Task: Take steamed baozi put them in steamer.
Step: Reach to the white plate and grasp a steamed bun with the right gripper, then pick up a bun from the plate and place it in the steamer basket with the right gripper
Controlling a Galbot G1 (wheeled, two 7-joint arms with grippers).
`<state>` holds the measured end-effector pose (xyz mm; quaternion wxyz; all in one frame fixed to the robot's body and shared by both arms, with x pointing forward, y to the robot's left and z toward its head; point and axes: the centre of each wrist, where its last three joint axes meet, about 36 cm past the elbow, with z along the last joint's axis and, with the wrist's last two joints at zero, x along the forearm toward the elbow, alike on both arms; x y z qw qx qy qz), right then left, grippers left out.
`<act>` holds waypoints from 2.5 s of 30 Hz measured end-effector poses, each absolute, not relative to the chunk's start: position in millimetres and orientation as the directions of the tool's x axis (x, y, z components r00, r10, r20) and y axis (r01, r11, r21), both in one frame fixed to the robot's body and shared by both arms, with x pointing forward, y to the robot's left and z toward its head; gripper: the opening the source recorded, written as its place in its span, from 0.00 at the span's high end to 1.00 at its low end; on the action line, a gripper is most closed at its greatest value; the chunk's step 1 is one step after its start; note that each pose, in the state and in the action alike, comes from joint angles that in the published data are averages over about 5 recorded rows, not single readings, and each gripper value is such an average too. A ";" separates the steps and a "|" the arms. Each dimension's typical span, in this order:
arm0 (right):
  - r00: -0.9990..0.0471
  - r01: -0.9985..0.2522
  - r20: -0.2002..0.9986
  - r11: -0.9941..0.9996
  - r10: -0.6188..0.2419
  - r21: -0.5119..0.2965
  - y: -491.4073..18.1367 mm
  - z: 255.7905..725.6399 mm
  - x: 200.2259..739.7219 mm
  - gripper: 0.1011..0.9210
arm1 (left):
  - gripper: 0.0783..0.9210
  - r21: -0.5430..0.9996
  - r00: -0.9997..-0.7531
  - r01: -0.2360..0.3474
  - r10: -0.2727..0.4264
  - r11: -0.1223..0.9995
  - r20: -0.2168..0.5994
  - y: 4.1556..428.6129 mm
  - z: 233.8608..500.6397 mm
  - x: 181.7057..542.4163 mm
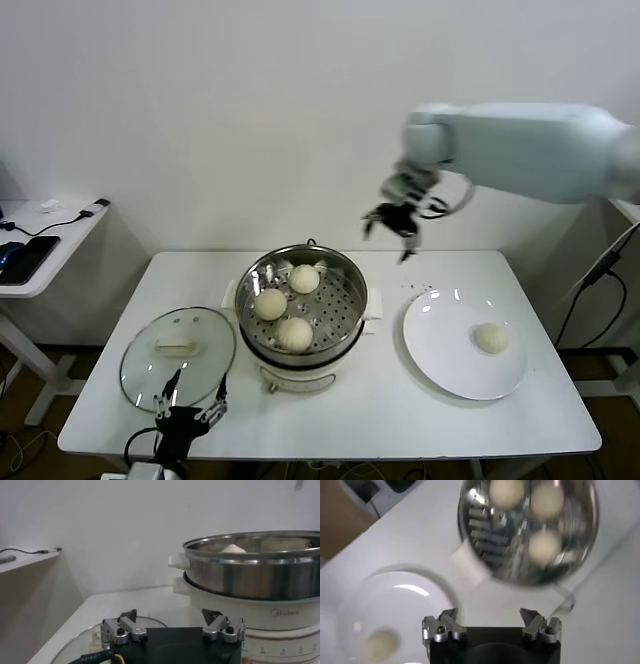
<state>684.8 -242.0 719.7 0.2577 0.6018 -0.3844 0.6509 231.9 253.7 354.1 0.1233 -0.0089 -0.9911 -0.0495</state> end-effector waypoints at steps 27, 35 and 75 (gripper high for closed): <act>-0.119 -0.993 0.993 -0.010 -0.015 -0.119 -450.1 512.2 623.6 0.12 | 0.12 0.106 -0.959 0.017 -0.013 0.994 0.282 252.5 343.9 222.1; -0.128 -0.992 0.992 0.022 0.003 -0.128 -449.4 474.8 625.6 0.12 | 0.12 0.107 -0.959 0.019 -0.013 0.994 0.284 252.3 341.7 221.0; -0.199 -0.978 0.958 -0.026 -0.207 -0.209 -306.5 666.7 636.5 0.33 | 0.12 0.099 -0.968 0.050 0.024 0.994 0.250 242.4 358.9 225.3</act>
